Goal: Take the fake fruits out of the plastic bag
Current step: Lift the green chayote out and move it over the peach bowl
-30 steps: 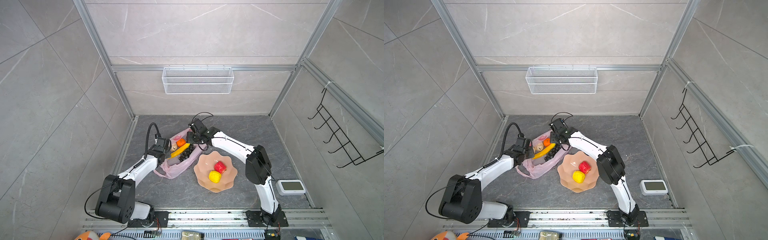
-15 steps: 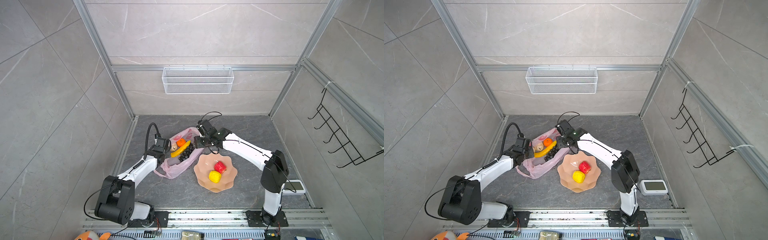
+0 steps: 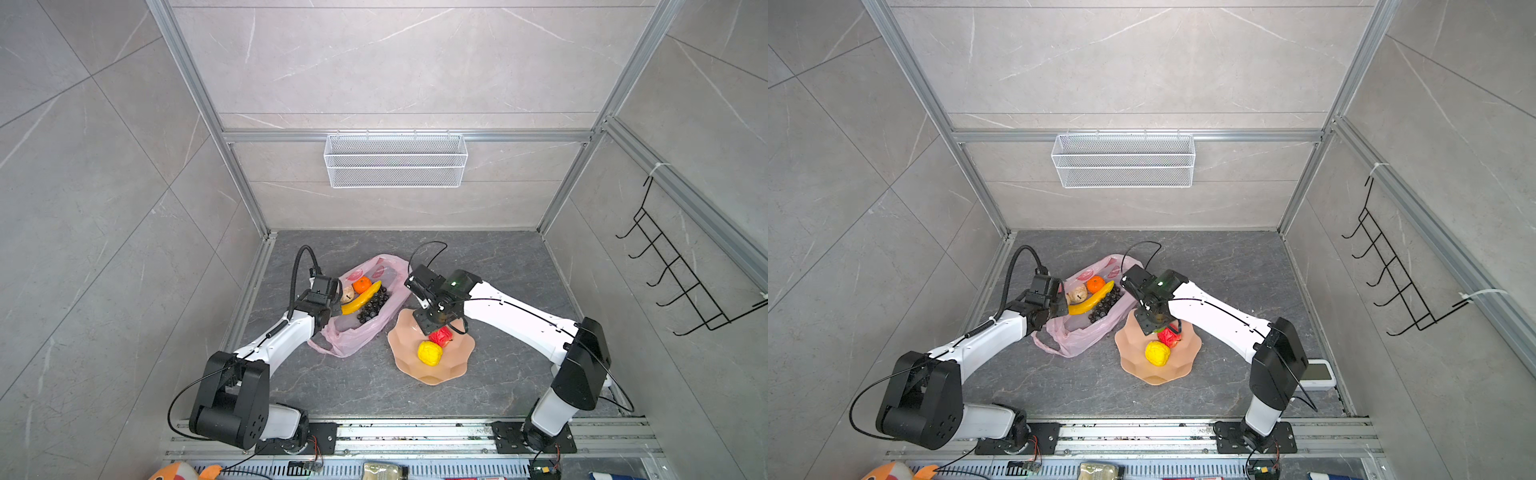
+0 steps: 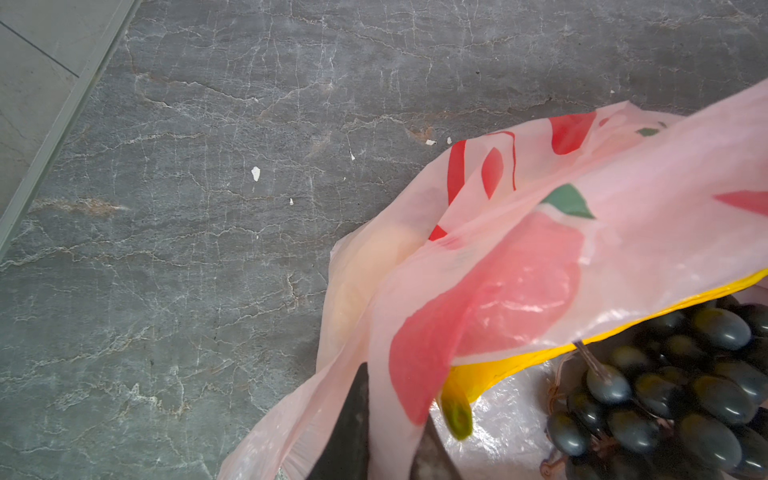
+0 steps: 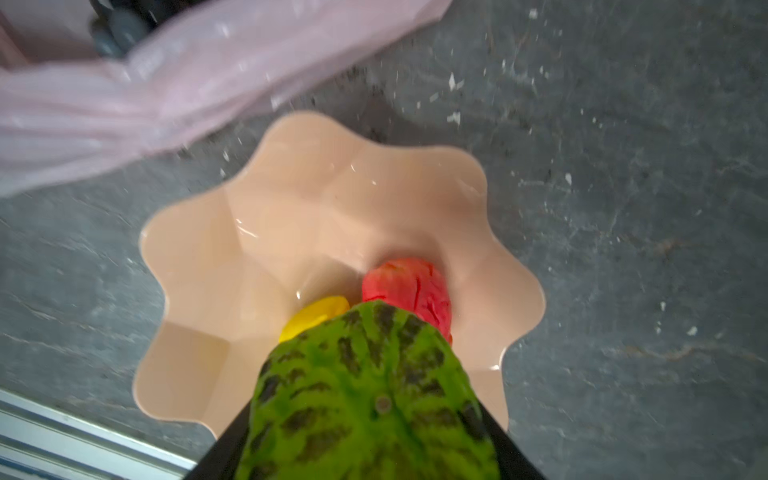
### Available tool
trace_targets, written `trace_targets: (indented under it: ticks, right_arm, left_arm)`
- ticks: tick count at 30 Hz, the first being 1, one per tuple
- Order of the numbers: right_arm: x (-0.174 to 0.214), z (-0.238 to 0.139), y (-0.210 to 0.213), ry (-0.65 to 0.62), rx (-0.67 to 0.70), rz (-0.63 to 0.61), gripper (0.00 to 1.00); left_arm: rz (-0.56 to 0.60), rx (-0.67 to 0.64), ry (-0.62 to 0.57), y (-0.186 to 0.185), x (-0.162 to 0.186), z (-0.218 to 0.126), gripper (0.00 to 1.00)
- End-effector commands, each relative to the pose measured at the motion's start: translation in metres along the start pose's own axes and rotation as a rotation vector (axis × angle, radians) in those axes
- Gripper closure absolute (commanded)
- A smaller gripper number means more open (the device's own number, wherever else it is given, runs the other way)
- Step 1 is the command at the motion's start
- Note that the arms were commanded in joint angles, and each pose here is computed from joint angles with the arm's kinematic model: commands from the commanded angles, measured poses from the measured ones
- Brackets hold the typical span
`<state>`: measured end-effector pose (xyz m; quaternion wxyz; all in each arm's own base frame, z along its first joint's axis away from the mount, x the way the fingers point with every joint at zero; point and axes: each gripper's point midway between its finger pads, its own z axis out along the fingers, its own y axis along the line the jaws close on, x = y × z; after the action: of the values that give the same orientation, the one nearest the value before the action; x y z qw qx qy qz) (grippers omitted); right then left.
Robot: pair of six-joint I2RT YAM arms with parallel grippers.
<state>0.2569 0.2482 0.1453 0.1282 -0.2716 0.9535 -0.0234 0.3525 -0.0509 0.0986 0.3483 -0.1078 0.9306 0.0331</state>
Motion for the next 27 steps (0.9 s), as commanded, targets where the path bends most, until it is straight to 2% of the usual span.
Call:
trace_targets:
  ticks: [1, 13, 27]
  right_arm:
    - [0.04, -0.004, -0.015, 0.133, 0.088, -0.087, 0.42]
    - [0.077, 0.014, -0.015, 0.312, 0.155, -0.187, 0.4]
    - [0.088, 0.046, -0.018, 0.381, 0.202, -0.223, 0.36]
  left_arm:
    - [-0.001, 0.017, -0.025, -0.001, -0.006, -0.005, 0.86]
    - [0.004, 0.007, -0.028, 0.0, -0.007, -0.005, 0.86]
    - [0.006, 0.002, -0.026, 0.001, -0.006, -0.004, 0.86]
